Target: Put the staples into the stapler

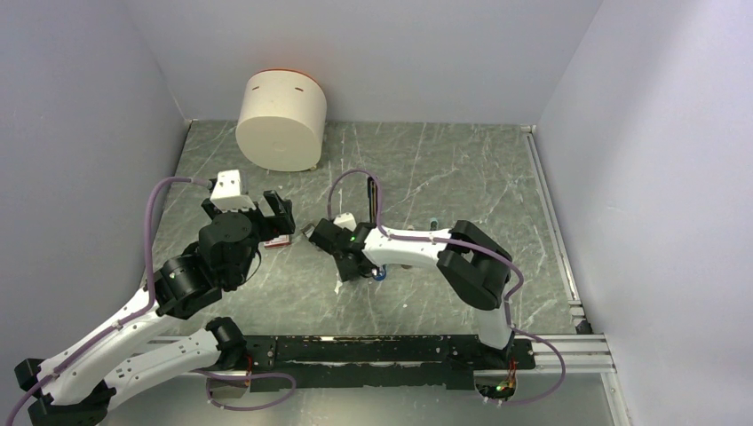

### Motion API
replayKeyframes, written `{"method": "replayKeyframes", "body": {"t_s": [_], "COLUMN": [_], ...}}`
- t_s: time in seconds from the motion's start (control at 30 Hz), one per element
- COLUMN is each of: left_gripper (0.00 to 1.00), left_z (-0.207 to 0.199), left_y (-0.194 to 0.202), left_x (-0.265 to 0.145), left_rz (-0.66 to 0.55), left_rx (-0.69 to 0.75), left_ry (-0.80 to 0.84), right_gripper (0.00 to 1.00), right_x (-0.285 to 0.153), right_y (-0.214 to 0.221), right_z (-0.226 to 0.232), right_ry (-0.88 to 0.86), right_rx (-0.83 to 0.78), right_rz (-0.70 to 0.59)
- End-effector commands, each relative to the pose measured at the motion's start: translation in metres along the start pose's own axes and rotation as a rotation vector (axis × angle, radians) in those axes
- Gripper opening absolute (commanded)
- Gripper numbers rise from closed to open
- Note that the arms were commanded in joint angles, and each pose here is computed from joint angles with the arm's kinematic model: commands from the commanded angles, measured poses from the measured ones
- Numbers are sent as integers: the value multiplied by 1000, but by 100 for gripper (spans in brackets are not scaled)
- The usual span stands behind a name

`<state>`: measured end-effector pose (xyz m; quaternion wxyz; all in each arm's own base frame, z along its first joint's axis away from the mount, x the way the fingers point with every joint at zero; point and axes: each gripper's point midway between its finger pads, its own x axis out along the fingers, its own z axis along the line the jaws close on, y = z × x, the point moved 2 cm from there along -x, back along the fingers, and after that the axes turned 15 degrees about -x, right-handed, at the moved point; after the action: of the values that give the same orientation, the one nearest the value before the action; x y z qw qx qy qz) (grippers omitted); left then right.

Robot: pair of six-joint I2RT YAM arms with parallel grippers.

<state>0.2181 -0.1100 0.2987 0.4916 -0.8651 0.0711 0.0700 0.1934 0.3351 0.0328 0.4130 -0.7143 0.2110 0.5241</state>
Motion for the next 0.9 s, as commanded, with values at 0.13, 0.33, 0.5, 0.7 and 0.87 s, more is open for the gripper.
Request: {"method": "replayKeyframes", "body": {"t_s": [0.13, 0.33, 0.5, 0.7, 0.87], "left_gripper": [97, 97, 97, 97, 97], "left_z": [-2, -2, -2, -2, -2], "left_y": [-4, -4, -4, -5, -4], "left_x": [1, 1, 1, 0, 1], "left_rz": [-18, -18, -17, -19, -17], "left_rx": [-23, -22, -24, -25, -23], "left_ry": [6, 5, 7, 6, 6], "right_gripper": [29, 21, 21, 21, 22], "right_x": [11, 6, -7, -36, -60], "right_y": [3, 0, -14, -38, -49], "right_z": [-10, -10, -14, -27, -50], "right_ry": [48, 38, 46, 80, 124], "right_rx": [24, 31, 48, 84, 140], "right_rz": [16, 2, -65, -187, -268]}}
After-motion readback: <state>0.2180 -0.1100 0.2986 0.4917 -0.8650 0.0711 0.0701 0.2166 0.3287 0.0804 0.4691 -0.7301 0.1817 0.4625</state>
